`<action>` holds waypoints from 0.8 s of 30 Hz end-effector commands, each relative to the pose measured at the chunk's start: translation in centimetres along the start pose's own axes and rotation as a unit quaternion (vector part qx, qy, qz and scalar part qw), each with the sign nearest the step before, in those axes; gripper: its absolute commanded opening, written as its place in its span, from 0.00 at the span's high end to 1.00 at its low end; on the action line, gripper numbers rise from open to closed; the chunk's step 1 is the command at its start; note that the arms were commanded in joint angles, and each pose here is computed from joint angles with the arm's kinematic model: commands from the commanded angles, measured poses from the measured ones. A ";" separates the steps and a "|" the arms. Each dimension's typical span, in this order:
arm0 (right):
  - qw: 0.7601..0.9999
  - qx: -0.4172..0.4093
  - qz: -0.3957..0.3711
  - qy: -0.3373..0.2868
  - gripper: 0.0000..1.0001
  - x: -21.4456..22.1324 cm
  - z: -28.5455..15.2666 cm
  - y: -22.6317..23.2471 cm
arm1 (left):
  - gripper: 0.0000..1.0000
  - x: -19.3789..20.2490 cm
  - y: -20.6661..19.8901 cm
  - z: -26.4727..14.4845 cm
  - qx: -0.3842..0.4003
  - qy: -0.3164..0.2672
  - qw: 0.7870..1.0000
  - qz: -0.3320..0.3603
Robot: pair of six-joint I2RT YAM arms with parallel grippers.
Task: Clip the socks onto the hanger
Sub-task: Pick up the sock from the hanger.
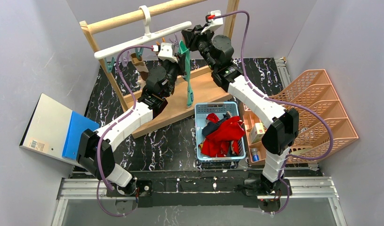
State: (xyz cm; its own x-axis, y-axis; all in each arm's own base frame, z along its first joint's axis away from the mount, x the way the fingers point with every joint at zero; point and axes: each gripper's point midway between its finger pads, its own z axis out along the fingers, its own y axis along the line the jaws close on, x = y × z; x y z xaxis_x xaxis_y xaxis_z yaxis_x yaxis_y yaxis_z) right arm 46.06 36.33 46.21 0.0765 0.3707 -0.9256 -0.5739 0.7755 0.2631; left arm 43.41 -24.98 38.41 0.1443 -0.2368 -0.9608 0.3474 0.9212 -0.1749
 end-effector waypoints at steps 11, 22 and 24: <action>0.999 -0.009 0.019 -0.046 0.99 -4.0 -1.2 0.9 | 1.00 -5.7 0.0 -0.2 -0.006 -0.071 0.997 -0.019; 0.999 -0.009 0.021 -0.038 0.99 -3.2 -1.3 0.8 | 1.00 -7.0 -0.1 -0.3 -0.004 -0.084 0.996 -0.023; 0.999 -0.009 0.021 -0.037 0.99 -3.1 -1.4 0.7 | 1.00 -7.1 -0.1 -0.3 -0.003 -0.085 0.996 -0.024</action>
State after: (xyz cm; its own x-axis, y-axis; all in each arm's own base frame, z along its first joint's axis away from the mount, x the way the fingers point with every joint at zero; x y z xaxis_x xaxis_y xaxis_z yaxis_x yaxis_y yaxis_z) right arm 45.76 36.28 45.64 0.0610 0.3814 -0.9224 -0.5777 0.7671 0.2790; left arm 43.41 -24.85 39.22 0.1657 -0.2511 -0.9537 0.3456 0.9205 -0.1823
